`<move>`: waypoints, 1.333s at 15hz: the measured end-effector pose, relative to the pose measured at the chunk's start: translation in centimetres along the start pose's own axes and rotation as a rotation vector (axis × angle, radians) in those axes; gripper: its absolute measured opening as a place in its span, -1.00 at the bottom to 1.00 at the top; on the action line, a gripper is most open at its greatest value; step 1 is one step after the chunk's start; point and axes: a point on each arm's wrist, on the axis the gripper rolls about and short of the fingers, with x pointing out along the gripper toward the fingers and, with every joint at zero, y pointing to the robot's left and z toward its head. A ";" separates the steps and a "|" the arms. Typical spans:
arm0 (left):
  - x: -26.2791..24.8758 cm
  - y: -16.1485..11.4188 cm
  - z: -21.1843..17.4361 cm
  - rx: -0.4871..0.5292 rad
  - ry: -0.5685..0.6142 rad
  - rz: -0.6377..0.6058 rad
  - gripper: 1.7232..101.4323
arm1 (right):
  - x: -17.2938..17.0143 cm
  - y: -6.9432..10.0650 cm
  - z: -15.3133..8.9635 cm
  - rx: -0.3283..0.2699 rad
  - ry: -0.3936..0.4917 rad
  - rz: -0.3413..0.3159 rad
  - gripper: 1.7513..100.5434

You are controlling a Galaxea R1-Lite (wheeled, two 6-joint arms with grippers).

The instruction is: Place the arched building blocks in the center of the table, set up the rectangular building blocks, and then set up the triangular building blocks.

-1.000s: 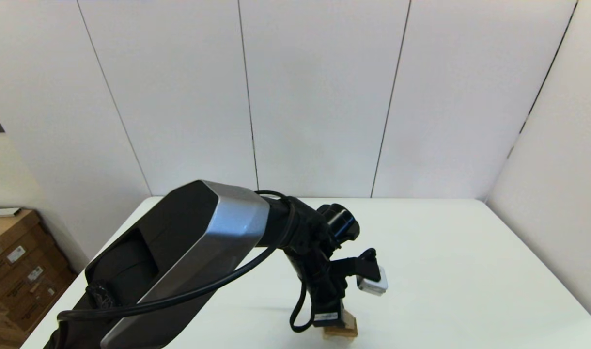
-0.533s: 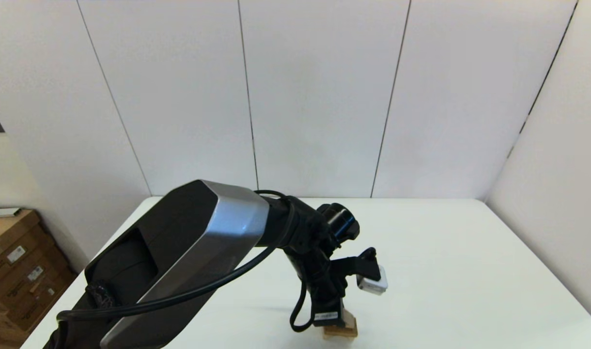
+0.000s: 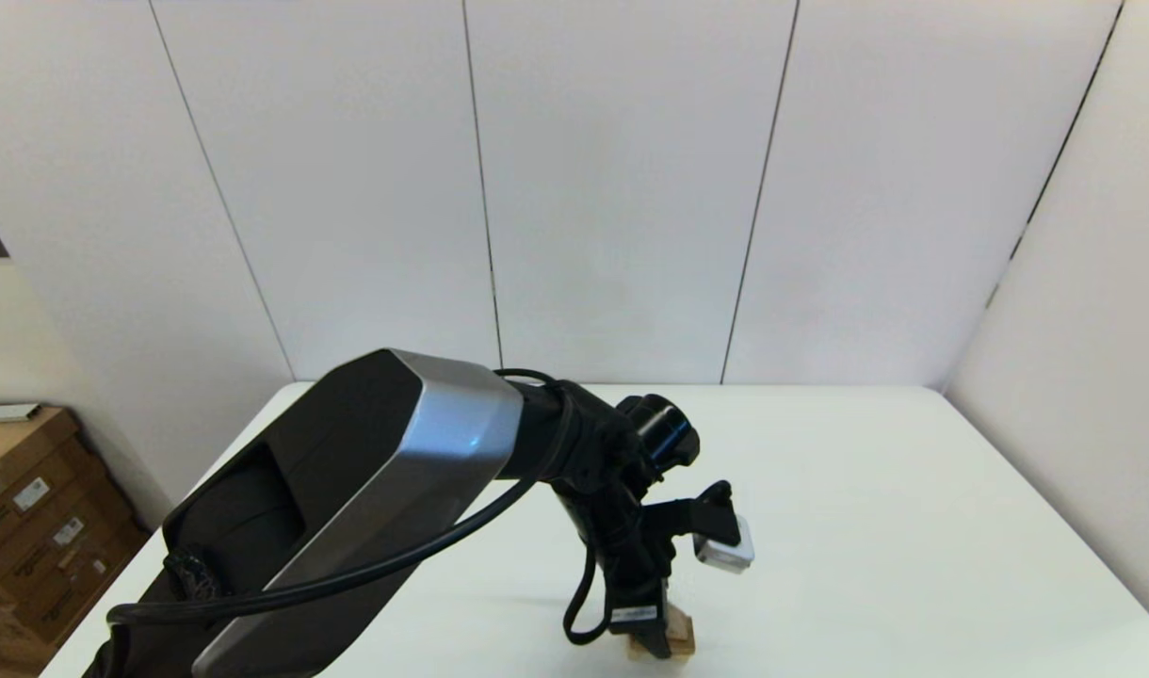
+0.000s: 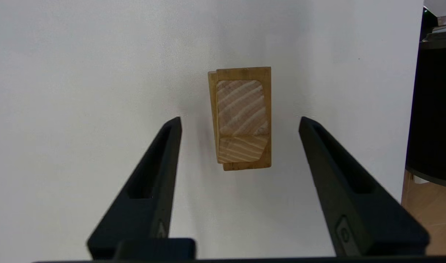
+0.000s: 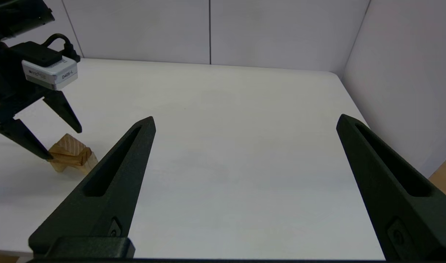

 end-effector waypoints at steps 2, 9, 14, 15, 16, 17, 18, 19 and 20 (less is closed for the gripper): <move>-0.5 0.2 0.4 0.000 -0.017 0.018 0.45 | 0.0 0.0 0.0 0.000 0.000 0.000 0.95; -7.7 0.8 1.2 -0.053 -0.126 0.140 0.73 | 0.0 0.0 0.0 0.000 0.000 0.000 0.95; -19.8 -2.7 0.5 -0.165 -0.263 0.294 0.82 | 0.0 0.0 0.0 0.000 0.000 0.000 0.95; -22.7 -4.2 -0.3 -0.195 -0.289 0.328 0.83 | 0.0 0.0 0.0 0.000 0.000 0.000 0.95; -25.3 -6.0 -1.3 -0.219 -0.314 0.362 0.84 | 0.0 0.0 0.0 0.000 0.000 0.000 0.95; -27.7 -7.9 -2.3 -0.244 -0.342 0.398 0.85 | 0.0 0.0 0.0 0.000 0.000 0.000 0.95; -30.1 -10.3 -3.4 -0.269 -0.376 0.440 0.86 | 0.0 0.0 0.0 0.000 0.000 0.000 0.95; -32.2 -12.8 -4.4 -0.294 -0.415 0.480 0.87 | 0.0 0.0 0.0 0.000 0.000 0.000 0.95; -33.9 -15.3 -5.3 -0.321 -0.454 0.522 0.88 | 0.0 0.0 0.0 0.000 0.000 0.000 0.95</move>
